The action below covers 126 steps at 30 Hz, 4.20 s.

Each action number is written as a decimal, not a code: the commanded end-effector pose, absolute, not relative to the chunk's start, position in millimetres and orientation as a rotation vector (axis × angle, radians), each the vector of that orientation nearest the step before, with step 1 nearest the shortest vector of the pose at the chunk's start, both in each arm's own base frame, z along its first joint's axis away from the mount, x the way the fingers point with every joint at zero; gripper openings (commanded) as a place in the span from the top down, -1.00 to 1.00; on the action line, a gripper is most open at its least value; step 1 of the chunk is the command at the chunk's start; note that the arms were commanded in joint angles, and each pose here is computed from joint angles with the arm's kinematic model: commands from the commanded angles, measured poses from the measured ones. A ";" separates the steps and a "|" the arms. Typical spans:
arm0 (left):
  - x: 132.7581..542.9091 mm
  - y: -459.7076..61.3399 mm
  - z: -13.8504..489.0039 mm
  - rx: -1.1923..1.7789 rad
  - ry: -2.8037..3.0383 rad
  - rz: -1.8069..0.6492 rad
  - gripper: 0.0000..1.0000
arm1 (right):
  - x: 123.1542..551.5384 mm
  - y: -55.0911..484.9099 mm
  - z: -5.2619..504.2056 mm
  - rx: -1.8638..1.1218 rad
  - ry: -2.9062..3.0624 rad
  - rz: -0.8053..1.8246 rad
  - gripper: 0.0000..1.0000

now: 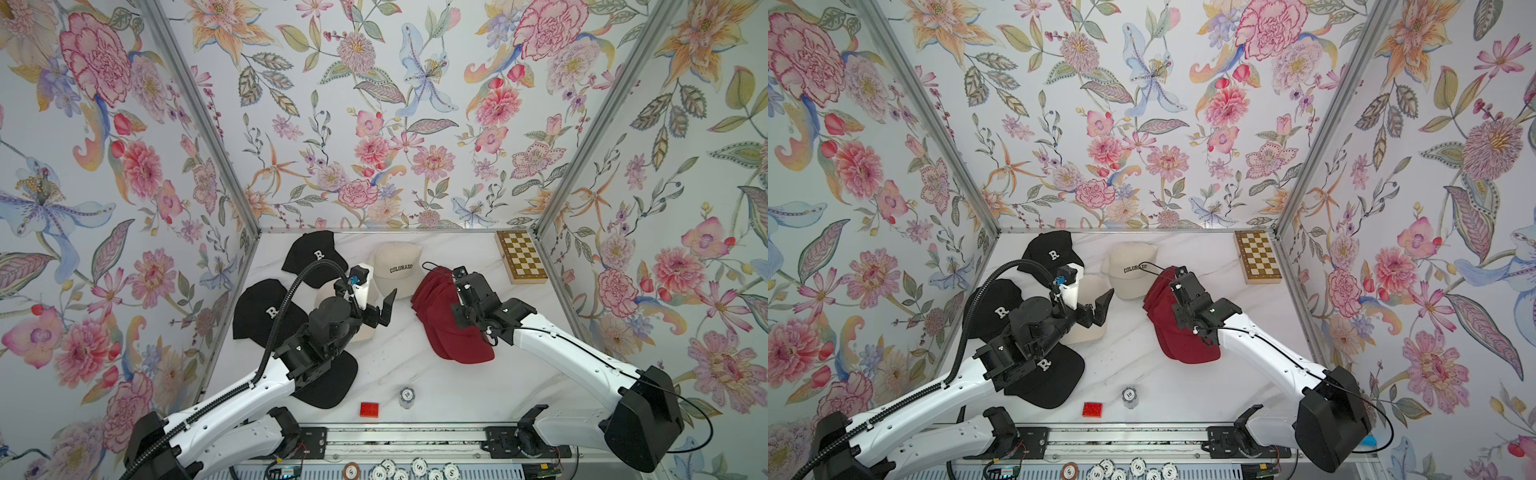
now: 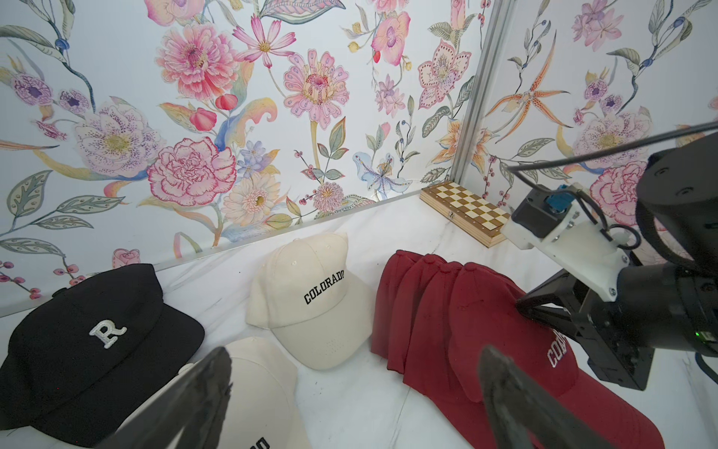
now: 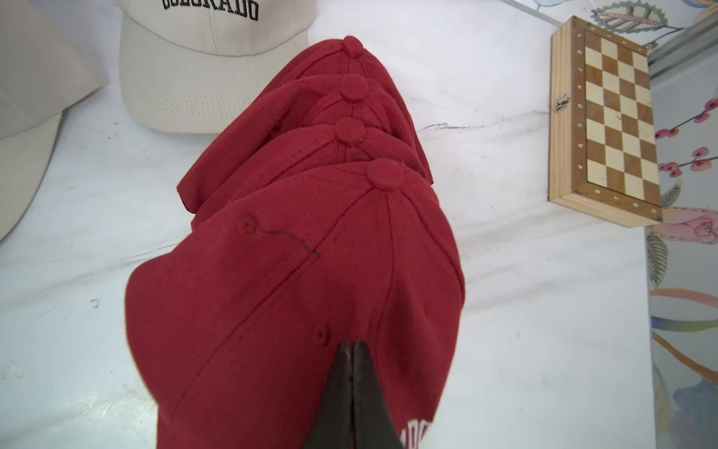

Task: Stack the baseball caps by color
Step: Place the baseball cap on the baseball cap, then move the baseball cap to the center of the board.

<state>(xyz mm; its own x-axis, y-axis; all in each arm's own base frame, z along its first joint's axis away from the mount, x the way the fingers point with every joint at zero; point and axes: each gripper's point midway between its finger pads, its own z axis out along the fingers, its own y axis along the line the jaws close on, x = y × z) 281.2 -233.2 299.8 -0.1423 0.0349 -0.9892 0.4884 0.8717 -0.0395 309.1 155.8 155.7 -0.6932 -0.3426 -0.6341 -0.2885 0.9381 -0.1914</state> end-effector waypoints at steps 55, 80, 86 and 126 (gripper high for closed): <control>290.8 -205.3 312.0 0.306 1.640 -0.364 -0.99 | 346.9 245.8 214.6 -0.563 2.273 0.169 -0.28; 279.8 -165.5 305.1 0.241 1.658 -0.268 -0.99 | 397.6 314.2 67.4 -0.679 2.566 0.206 0.01; 282.9 -164.5 307.4 0.245 1.656 -0.266 -0.99 | 402.4 296.7 56.2 -0.655 2.598 0.175 0.01; 309.5 -192.6 309.1 0.286 1.660 -0.333 -0.99 | 402.1 257.0 127.0 -0.567 2.495 0.281 -0.54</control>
<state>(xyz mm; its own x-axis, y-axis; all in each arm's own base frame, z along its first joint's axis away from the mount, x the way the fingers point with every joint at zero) 307.0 -194.4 292.7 -0.1430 0.0235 -0.9894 0.3793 0.9247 -0.0328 402.5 243.4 93.7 -0.7884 -0.3403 -0.5125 -0.4253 0.9034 0.0545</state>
